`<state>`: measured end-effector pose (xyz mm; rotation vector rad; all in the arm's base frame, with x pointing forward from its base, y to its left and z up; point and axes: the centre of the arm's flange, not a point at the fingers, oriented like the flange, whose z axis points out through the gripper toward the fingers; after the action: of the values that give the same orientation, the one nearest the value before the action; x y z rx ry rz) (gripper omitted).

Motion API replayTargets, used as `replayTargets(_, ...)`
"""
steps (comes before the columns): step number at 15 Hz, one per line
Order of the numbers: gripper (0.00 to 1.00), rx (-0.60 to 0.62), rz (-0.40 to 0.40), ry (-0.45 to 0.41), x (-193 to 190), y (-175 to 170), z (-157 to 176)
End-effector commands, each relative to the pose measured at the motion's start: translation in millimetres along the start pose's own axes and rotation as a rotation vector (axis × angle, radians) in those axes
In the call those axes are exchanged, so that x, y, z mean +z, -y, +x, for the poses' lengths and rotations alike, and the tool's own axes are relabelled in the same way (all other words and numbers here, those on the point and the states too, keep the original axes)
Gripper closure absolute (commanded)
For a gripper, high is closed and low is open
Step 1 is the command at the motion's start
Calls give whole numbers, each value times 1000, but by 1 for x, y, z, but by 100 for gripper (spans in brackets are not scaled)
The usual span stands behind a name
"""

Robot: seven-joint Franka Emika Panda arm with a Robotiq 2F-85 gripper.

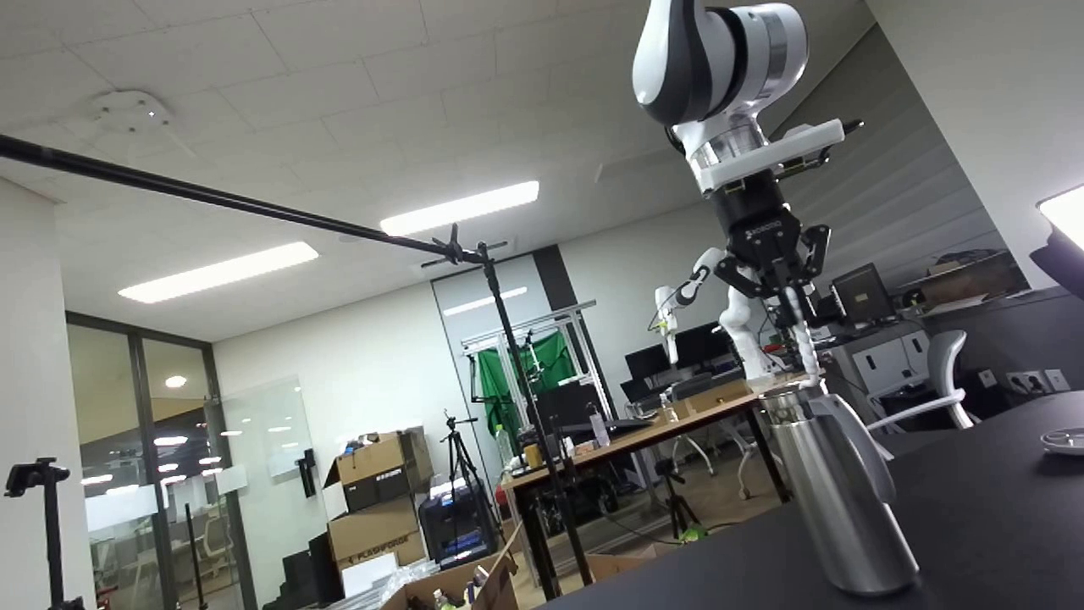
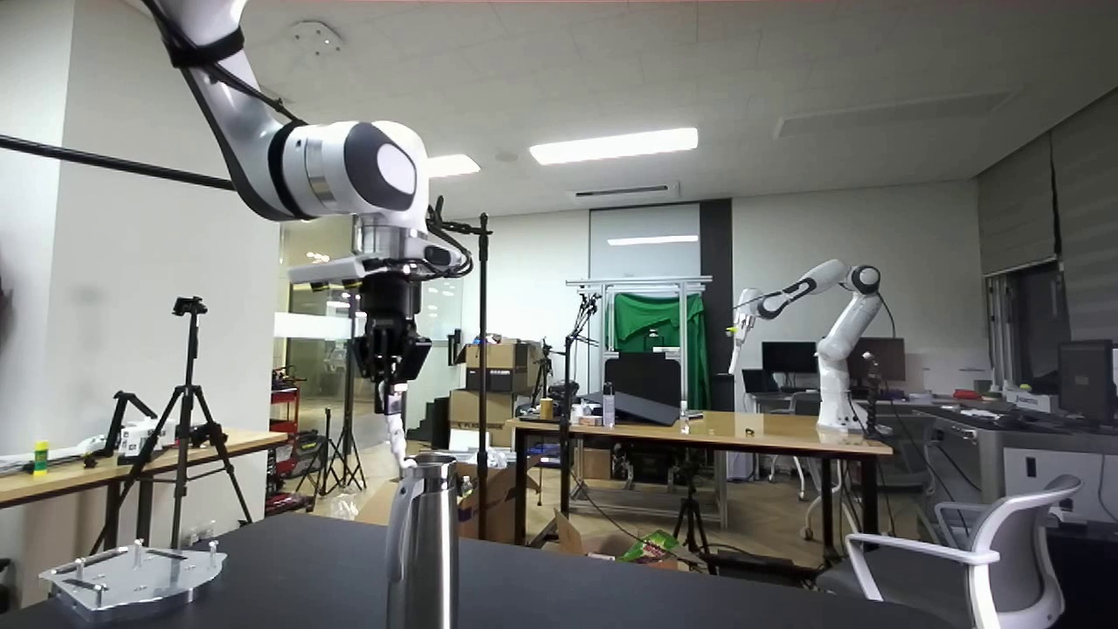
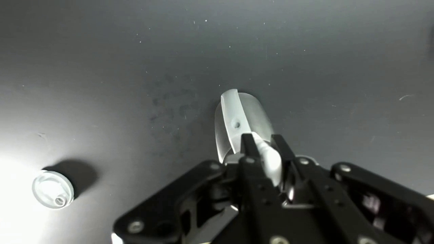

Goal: Use the brush to scrub inside the jar

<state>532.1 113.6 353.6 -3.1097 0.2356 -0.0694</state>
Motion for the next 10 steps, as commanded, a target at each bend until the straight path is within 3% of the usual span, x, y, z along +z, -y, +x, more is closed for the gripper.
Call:
replayTargets(1,96,-21,-3,-8,-30,5,2)
replayTargets(7,96,-55,5,-41,-110,-5,9)
replayTargets(10,96,-75,17,-4,-114,-17,32)
